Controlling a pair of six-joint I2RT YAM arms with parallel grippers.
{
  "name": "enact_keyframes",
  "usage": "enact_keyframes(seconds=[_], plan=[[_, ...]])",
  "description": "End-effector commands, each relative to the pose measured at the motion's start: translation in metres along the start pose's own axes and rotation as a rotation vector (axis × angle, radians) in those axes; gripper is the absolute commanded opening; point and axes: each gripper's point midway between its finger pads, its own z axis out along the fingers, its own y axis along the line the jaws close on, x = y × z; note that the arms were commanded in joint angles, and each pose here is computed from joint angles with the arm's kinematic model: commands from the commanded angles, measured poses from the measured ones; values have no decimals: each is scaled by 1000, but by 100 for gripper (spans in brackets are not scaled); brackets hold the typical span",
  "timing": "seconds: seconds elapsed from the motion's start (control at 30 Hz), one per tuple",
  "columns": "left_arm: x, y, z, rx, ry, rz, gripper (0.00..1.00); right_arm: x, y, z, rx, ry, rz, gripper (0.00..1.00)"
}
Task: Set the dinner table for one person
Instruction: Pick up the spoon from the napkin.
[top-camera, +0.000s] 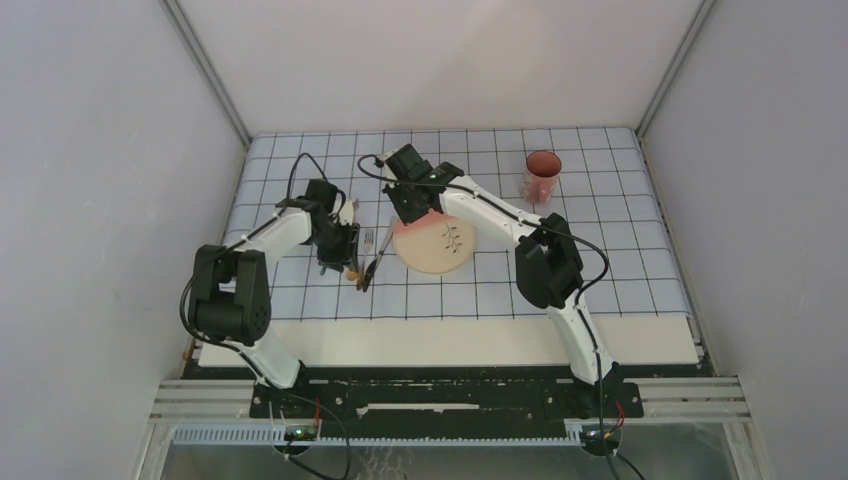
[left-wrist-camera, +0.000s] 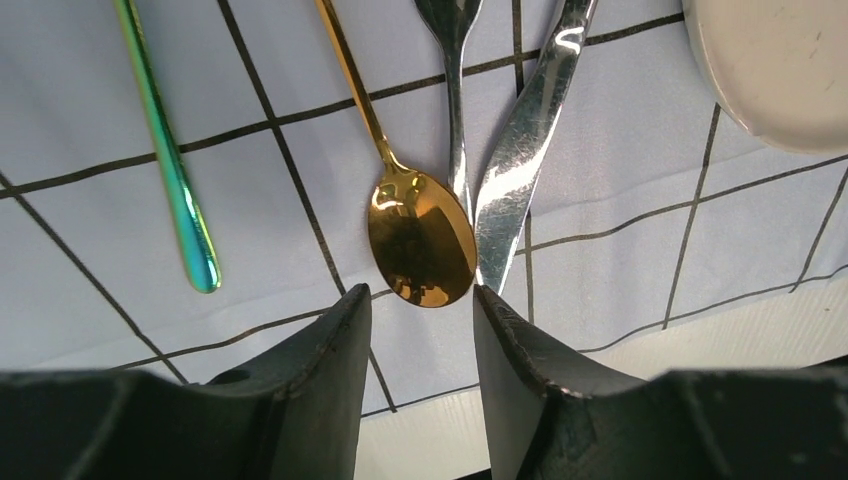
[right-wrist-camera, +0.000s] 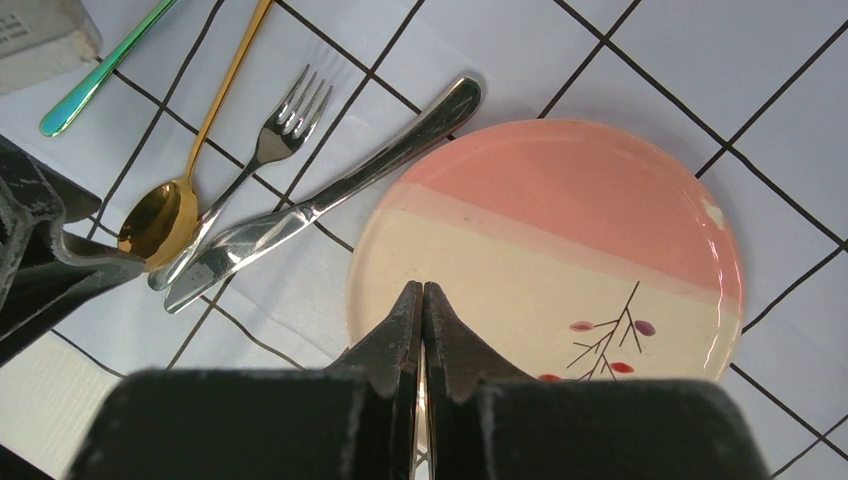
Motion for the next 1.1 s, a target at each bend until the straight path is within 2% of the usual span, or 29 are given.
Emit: enact_keyframes(seconds=[0.0,0.33,0.37,0.4,0.43,0.57,0.9,1.07], plan=[[-25,3,-10,-37,-57,49,47,-31,5,-34,-9,-105,-22,6],[-14,-8,4,-32,-12,68,50,-28,6,-33,-11,-96,-36,8],[-15,-9,4,-39,-11,72,53,-28,6,-33,-12,-94,-36,8],[-15,-10,4,-37,-12,75,61,-28,6,-34,-11,-96,-37,9],[-16,-12,4,-36,-15,75,65,-28,6,-34,-9,-98,-40,11],[-22,-21,-1,-20,-41,89,75,-28,6,-34,-8,-98,-42,12],[-20,-14,15,-48,-16,88,74,-23,3,-37,-8,-95,-35,9],[-25,-4,16,-104,-31,101,70,-23,3,-38,-10,-98,-34,7]])
